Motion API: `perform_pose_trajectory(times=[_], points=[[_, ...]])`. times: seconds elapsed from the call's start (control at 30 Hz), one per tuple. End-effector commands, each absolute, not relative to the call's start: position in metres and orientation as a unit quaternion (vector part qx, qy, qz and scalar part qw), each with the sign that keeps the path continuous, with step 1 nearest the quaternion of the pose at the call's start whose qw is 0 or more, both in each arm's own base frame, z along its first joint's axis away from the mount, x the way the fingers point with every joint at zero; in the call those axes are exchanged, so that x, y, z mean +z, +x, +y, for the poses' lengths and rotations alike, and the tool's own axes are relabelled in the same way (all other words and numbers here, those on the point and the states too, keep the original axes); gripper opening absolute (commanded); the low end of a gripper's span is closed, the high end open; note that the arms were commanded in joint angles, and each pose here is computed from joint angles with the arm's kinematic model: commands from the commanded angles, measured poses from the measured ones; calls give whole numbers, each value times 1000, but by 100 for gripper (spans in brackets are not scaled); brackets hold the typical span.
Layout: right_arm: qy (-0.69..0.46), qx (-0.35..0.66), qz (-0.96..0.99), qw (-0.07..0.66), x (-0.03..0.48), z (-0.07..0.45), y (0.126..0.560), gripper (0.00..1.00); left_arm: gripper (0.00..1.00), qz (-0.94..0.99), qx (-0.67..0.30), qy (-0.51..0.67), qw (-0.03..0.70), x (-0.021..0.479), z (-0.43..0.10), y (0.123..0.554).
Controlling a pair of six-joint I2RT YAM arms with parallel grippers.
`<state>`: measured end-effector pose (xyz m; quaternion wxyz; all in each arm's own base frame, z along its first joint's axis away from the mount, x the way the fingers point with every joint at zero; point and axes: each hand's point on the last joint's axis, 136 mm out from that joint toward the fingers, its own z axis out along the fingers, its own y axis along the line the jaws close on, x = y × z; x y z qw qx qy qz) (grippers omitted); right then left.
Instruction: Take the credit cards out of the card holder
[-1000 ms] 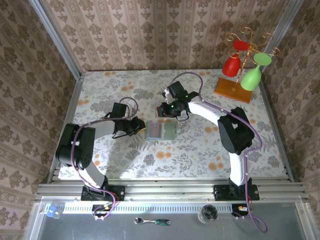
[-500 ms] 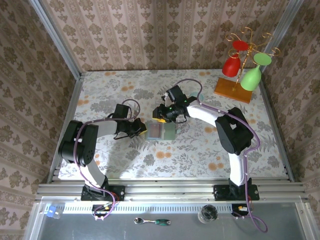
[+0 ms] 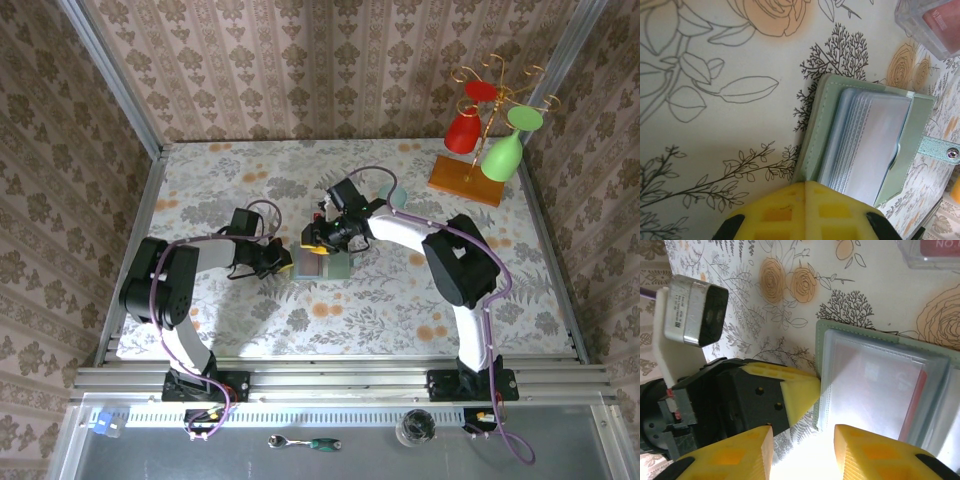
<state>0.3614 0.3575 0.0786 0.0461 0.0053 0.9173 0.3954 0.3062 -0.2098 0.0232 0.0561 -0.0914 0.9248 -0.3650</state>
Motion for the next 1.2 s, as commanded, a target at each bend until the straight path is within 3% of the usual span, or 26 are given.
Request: perform_pose_trajectory(times=[0.0, 0.67, 1.17], points=[[15, 383, 924, 13, 58, 357, 348, 36, 3, 931, -351, -90, 45, 15, -206, 305], [22, 354, 935, 1, 29, 350, 342, 32, 3, 931, -350, -92, 44, 15, -205, 306], [16, 324, 945, 25, 37, 336, 343, 30, 2, 931, -350, -93, 40, 12, -204, 305]])
